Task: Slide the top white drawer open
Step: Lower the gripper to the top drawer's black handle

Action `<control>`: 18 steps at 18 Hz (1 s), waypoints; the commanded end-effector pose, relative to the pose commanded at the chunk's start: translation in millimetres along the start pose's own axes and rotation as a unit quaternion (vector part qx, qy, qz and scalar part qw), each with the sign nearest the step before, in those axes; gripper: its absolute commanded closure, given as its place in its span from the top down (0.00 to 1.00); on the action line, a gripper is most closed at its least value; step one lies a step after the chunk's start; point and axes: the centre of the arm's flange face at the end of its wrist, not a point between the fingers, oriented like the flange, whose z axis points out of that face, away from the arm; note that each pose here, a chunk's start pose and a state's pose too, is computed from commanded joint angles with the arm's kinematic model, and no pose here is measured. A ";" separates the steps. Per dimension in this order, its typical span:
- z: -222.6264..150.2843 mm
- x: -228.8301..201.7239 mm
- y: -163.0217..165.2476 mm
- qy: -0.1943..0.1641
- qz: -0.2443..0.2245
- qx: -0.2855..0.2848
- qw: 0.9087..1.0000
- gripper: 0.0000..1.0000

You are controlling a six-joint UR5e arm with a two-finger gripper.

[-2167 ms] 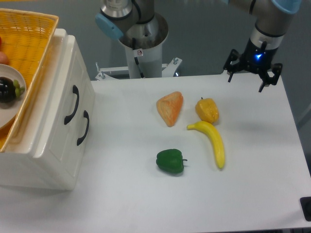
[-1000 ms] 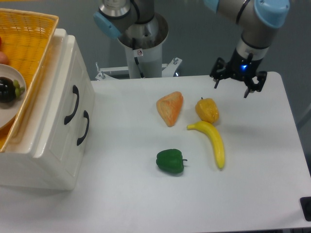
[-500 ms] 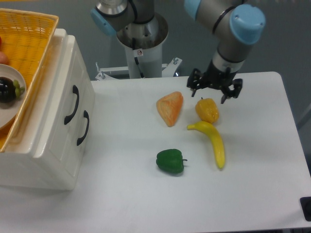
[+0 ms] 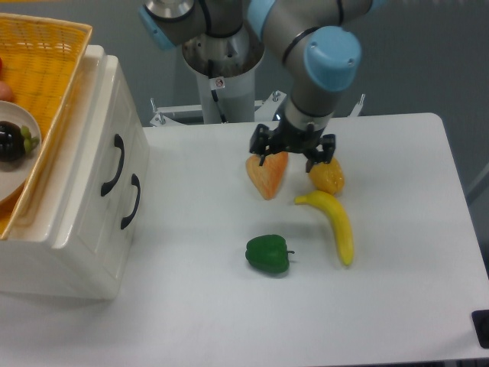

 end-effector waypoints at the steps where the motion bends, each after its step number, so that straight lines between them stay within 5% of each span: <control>1: 0.4 7.6 -1.8 0.000 0.001 0.000 1.000 1.00; 18: 19.1 139.7 -23.2 0.029 0.050 -0.005 0.998 1.00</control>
